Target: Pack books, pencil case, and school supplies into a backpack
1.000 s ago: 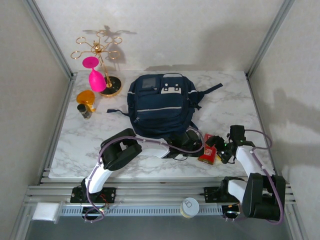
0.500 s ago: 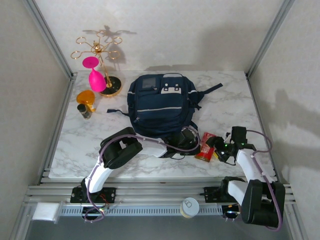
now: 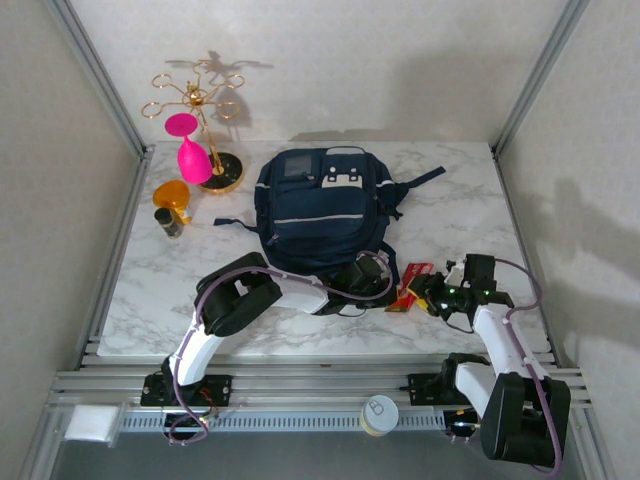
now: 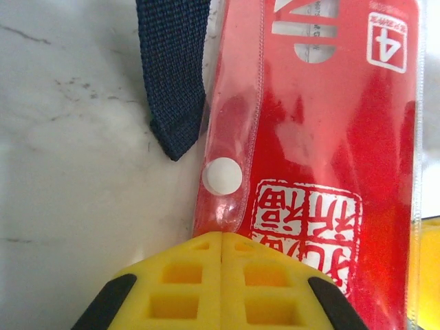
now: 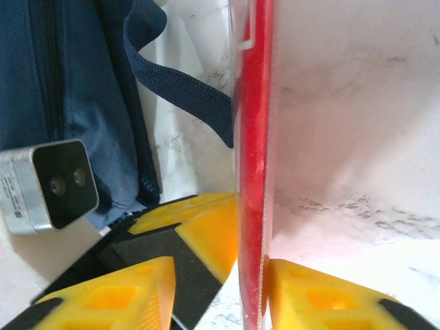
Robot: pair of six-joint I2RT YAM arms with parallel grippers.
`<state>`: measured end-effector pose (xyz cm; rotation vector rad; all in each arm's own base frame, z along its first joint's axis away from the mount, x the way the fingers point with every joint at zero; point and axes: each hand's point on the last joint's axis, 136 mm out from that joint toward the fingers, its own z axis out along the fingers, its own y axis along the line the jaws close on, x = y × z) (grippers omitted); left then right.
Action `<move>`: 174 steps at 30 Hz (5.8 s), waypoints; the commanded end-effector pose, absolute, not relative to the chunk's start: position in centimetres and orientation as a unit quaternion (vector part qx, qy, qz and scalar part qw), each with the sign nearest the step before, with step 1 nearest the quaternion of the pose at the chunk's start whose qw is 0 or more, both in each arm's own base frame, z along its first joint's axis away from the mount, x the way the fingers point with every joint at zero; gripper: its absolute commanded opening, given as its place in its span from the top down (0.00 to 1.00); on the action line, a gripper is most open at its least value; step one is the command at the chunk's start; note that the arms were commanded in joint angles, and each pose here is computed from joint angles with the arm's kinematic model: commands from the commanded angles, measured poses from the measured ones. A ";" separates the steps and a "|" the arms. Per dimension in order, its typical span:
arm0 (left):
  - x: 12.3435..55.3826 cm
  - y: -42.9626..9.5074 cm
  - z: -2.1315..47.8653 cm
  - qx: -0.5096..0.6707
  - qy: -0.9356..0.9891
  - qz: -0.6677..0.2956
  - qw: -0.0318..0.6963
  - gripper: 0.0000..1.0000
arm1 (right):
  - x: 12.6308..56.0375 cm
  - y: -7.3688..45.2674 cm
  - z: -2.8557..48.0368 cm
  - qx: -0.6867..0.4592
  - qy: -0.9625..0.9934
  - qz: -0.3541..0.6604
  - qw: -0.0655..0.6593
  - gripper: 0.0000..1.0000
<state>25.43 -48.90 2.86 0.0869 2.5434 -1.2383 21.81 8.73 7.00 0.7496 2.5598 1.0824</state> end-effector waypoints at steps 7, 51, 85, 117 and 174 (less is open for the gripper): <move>25.9 -48.6 9.7 0.084 0.871 -0.449 0.179 0.91 | 22.0 7.7 7.8 0.255 0.894 0.337 0.151 1.00; 38.3 -25.5 13.2 0.414 0.867 -0.037 0.274 0.16 | 25.5 13.8 18.6 0.138 0.857 0.455 0.197 1.00; 41.5 -24.9 16.8 0.433 0.827 0.019 0.357 0.28 | 25.7 13.8 17.9 0.136 0.858 0.454 0.197 1.00; 38.3 -35.3 20.7 0.226 0.897 -0.112 0.363 1.00 | 28.8 15.9 21.7 0.139 0.824 0.509 0.205 1.00; 38.5 -27.5 21.6 -0.092 0.841 -0.408 0.344 0.32 | 28.5 14.8 15.4 0.125 0.939 0.201 0.249 0.64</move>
